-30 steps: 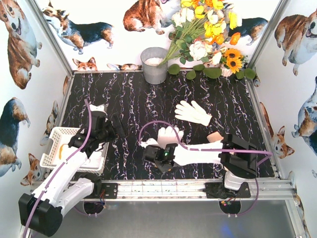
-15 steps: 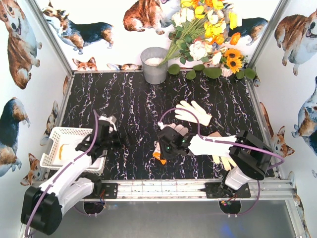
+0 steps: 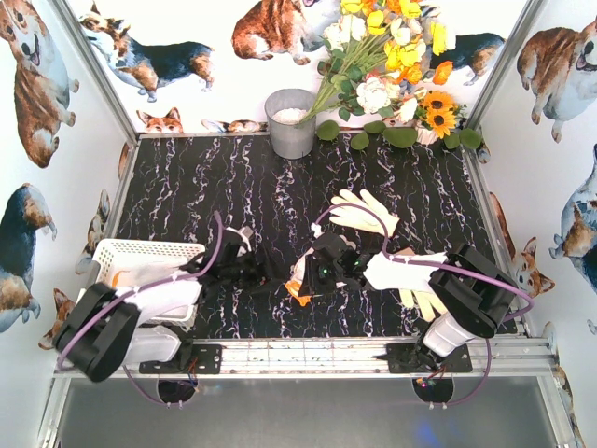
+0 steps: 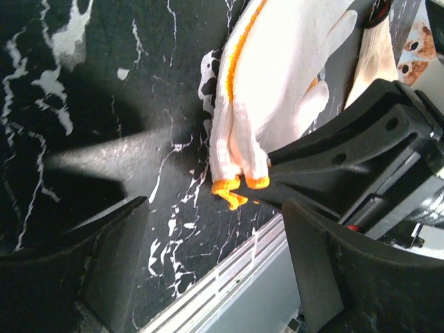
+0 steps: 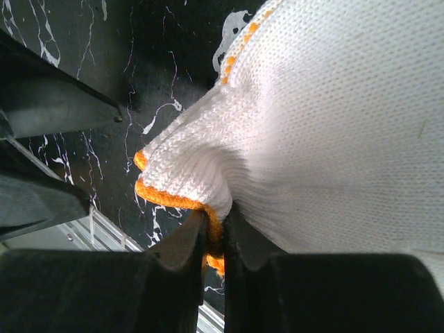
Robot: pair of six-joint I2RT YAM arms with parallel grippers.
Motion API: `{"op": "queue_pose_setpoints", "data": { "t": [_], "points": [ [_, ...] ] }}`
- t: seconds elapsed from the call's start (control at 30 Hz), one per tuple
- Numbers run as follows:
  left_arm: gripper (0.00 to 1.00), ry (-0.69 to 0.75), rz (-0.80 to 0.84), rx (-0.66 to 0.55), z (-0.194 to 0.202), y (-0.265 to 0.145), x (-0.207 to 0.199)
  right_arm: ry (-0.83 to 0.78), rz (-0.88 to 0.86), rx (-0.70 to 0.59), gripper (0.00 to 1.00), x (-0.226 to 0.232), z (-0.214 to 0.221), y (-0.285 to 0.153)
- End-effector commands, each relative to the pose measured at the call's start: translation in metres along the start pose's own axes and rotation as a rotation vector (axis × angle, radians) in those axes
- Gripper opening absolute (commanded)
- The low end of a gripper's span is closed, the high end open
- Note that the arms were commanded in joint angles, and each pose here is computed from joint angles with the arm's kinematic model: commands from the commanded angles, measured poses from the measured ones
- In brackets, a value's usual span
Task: Put the gloves into the storage basket
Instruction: Pick up the glove from the center of the board.
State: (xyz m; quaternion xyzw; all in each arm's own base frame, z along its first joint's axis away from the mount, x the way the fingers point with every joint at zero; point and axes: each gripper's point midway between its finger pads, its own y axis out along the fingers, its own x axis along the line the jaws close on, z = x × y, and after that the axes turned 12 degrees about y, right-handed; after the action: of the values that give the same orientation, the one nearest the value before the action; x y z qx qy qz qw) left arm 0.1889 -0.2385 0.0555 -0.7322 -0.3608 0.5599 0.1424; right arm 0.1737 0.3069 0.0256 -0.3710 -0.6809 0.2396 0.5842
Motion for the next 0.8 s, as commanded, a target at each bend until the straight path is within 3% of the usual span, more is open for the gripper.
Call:
{"op": "queue_pose_setpoints", "data": {
  "t": [0.0, 0.2, 0.5, 0.77],
  "points": [
    [0.71, 0.020, 0.073, -0.024, -0.018, 0.013, -0.027, 0.016, 0.039, -0.022, 0.02, -0.015, 0.000, 0.001],
    [0.70, 0.006, 0.085, 0.009, -0.009, 0.031, -0.029, 0.026, 0.037, -0.023, 0.02, -0.019, 0.003, 0.001],
    [0.43, 0.005, 0.070, 0.069, 0.005, 0.053, -0.031, 0.023, 0.027, -0.027, 0.03, -0.019, 0.004, 0.001],
    [0.33, -0.009, 0.018, 0.066, 0.004, 0.067, -0.019, 0.012, 0.006, -0.056, 0.08, -0.017, 0.002, -0.007]
  ]
}}
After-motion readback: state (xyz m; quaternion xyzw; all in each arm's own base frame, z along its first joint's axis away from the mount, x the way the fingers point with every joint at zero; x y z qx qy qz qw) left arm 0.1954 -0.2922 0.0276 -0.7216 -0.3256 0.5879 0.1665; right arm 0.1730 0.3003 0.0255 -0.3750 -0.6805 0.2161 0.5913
